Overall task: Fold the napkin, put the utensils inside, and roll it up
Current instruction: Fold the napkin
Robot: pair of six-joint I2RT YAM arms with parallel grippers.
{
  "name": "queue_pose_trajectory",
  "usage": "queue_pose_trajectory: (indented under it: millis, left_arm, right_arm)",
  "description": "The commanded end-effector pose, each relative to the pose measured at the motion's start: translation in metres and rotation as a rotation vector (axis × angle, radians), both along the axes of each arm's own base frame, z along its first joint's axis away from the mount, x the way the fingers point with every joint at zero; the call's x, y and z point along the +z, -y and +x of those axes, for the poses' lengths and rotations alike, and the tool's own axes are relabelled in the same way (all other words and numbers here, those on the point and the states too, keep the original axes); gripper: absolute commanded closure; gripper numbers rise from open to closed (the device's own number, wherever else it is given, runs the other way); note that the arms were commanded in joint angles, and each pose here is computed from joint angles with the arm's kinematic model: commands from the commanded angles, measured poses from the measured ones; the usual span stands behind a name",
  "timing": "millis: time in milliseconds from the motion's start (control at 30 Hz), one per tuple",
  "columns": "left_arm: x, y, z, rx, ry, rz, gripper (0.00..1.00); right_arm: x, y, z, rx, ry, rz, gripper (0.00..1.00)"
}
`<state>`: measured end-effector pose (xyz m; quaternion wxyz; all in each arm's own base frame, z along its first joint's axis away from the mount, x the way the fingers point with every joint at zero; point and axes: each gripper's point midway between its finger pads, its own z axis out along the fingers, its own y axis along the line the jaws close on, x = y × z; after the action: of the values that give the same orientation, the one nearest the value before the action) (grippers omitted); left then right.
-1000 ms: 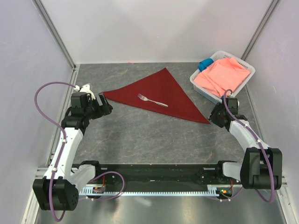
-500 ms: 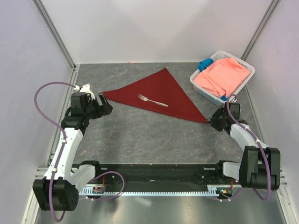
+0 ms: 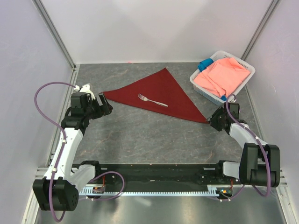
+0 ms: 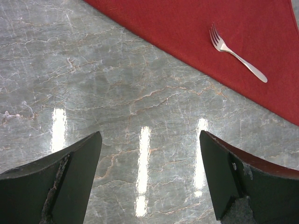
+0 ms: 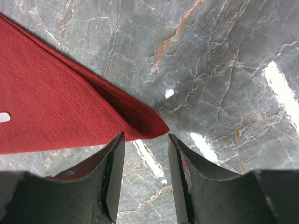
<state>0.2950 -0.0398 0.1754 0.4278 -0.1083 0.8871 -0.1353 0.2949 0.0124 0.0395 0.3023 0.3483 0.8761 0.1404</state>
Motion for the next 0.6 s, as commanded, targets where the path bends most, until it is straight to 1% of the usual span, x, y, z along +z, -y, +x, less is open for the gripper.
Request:
queue_pose_trajectory:
  millis: [0, 567]
  left_arm:
    - [0.005, 0.003, 0.002, -0.034, 0.029, 0.005, 0.07]
    - [0.005, 0.004, 0.001, -0.036, 0.029, 0.003, 0.07]
  right_arm:
    - [-0.002, 0.005, 0.007, -0.009, 0.018, -0.017, 0.51]
    - [-0.028, 0.016, 0.001, -0.009, -0.065, -0.079, 0.58]
